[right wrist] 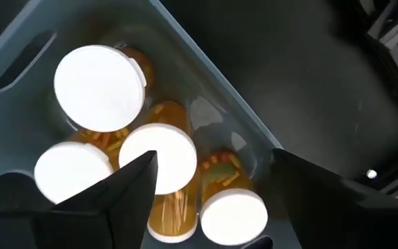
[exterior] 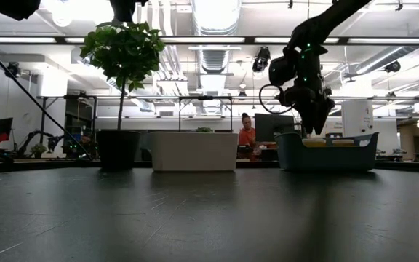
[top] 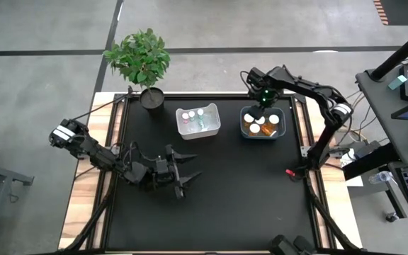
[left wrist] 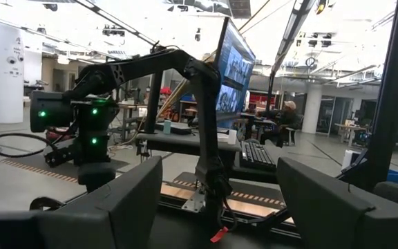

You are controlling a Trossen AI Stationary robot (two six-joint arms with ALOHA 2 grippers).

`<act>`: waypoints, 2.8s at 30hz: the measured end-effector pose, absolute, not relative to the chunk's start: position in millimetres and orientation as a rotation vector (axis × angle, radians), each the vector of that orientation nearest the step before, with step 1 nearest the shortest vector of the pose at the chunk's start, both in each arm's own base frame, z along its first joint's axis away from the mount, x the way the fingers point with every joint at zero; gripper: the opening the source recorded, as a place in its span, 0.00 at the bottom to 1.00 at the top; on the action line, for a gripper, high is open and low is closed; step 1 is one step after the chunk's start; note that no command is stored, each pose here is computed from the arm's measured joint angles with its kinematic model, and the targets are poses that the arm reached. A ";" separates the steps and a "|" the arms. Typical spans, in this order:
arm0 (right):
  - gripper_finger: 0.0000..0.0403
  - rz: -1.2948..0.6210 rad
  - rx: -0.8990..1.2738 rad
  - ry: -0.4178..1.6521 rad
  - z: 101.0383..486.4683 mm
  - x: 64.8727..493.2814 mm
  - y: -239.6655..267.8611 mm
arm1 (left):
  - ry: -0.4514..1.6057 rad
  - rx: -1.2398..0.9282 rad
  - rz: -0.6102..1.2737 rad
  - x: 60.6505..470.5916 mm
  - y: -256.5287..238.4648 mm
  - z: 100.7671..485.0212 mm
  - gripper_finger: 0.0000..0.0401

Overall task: Pick and place medicine bottles into bin by pill shape (circle, oval)
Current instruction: Adjust the orange capsule bottle

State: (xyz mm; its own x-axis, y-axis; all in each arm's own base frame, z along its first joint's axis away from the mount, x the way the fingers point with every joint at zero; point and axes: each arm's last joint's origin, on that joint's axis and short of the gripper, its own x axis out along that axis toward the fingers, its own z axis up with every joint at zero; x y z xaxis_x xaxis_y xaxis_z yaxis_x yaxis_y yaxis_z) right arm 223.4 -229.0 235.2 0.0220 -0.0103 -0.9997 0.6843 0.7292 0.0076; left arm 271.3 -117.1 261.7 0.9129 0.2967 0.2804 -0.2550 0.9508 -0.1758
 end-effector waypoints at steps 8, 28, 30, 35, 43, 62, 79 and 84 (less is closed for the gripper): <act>0.65 -0.632 0.599 1.406 262.3 213.8 -213.8 | -0.310 -0.137 0.286 271.4 -116.8 261.7 0.67; 0.70 -0.591 0.541 1.304 294.2 199.7 -132.8 | -0.309 -0.144 0.279 270.7 -118.6 261.5 0.67; 0.71 -0.597 0.547 1.307 289.9 197.8 -131.7 | -0.309 -0.144 0.278 270.7 -118.6 261.5 0.67; 0.71 -0.618 0.564 1.314 277.1 196.2 -131.1 | -0.308 -0.147 0.272 269.9 -120.5 261.5 0.67; 0.71 -0.618 0.580 1.361 250.0 192.2 -128.4 | -0.306 -0.143 0.269 269.7 -121.1 261.3 0.67; 0.71 -0.636 0.596 1.344 212.9 188.6 -126.8 | -0.304 -0.141 0.269 269.8 -121.2 261.1 0.67; 0.71 -0.679 0.626 1.308 195.3 182.8 -131.2 | -0.290 -0.131 0.269 270.2 -121.4 259.8 0.67; 0.70 -0.688 0.621 1.297 189.8 182.0 -131.1 | -0.290 -0.131 0.269 270.2 -121.4 259.8 0.67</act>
State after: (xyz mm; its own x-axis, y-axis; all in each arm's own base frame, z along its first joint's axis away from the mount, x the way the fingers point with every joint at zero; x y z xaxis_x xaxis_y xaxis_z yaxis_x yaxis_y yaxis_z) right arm 182.0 -131.1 189.8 0.1317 -0.1072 -0.9855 0.7561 0.6538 0.0299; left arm 270.2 -121.4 259.8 0.9229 0.2804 0.2640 -0.2430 0.9558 -0.1657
